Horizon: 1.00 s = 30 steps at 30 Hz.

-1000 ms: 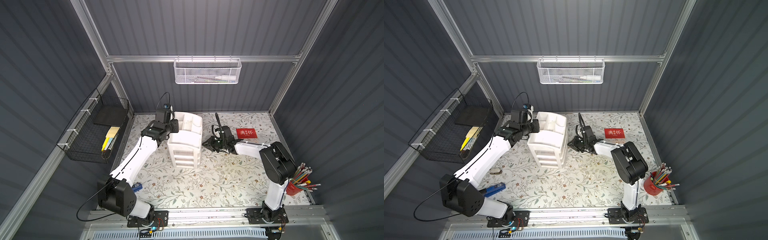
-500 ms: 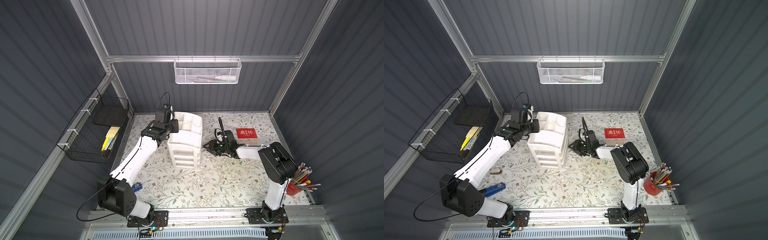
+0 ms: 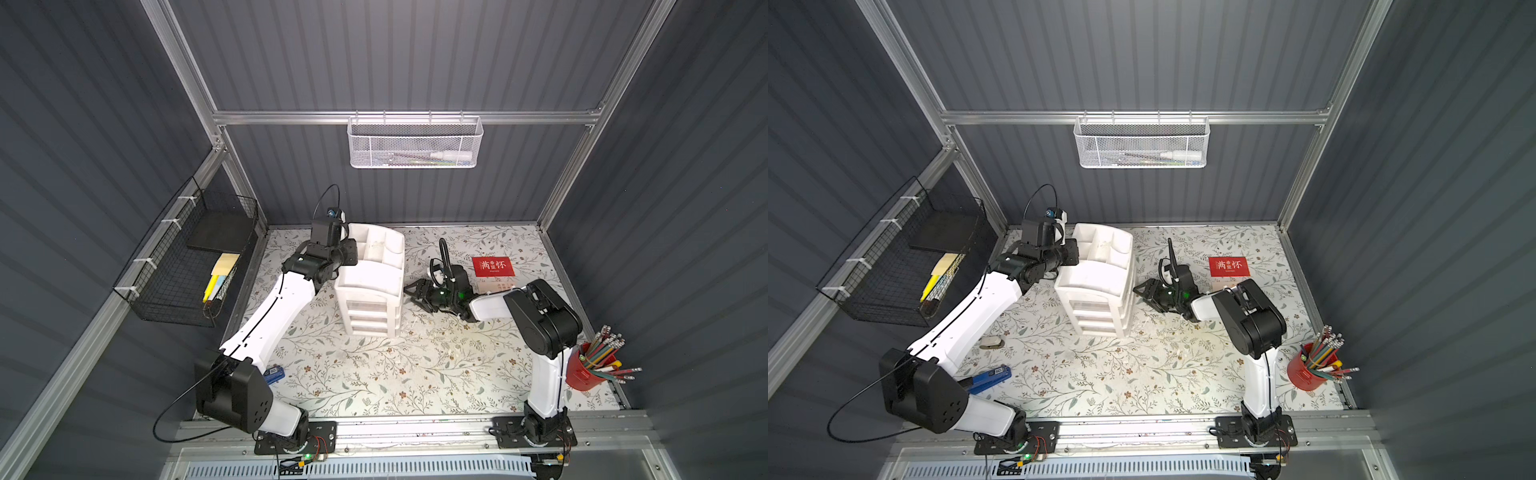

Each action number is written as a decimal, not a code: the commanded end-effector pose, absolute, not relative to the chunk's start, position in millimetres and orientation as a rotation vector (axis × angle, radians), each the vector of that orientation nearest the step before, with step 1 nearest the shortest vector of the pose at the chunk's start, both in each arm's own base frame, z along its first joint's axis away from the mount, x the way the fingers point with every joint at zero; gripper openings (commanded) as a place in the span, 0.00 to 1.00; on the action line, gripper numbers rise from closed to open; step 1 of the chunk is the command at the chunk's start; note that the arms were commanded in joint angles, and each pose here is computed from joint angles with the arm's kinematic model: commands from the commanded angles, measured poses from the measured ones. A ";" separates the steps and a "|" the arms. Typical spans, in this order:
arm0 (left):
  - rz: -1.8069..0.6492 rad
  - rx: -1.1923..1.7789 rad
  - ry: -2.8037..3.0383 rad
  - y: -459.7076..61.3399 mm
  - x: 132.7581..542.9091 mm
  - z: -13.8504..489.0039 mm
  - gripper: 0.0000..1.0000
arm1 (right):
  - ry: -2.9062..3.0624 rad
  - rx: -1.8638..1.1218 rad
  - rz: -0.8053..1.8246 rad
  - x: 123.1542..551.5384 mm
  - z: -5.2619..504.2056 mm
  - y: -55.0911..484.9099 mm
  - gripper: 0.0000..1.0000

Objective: Take the postcards out of the drawer
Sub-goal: Open the drawer in the storage box.

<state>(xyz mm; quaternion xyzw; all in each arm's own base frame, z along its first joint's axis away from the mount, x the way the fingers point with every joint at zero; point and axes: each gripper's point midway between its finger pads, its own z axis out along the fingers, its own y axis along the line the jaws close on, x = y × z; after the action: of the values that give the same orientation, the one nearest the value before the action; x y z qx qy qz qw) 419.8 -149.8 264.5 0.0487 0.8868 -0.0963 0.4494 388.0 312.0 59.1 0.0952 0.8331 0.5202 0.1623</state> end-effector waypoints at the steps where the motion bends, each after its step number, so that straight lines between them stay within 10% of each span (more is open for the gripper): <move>1: -0.146 0.258 2.471 -148.0 394.7 175.5 0.00 | 2.336 0.254 1.549 386.8 57.2 314.6 0.66; 30: -0.152 0.255 2.477 -149.2 395.6 175.2 0.00 | 2.256 0.215 1.719 376.9 59.2 323.6 0.64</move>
<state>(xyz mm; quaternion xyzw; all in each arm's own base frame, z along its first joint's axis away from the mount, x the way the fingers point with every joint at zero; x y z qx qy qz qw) 420.8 -149.8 264.2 0.0485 0.8879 -0.0952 0.4474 377.8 322.6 57.4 0.0771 0.7912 0.5882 0.1487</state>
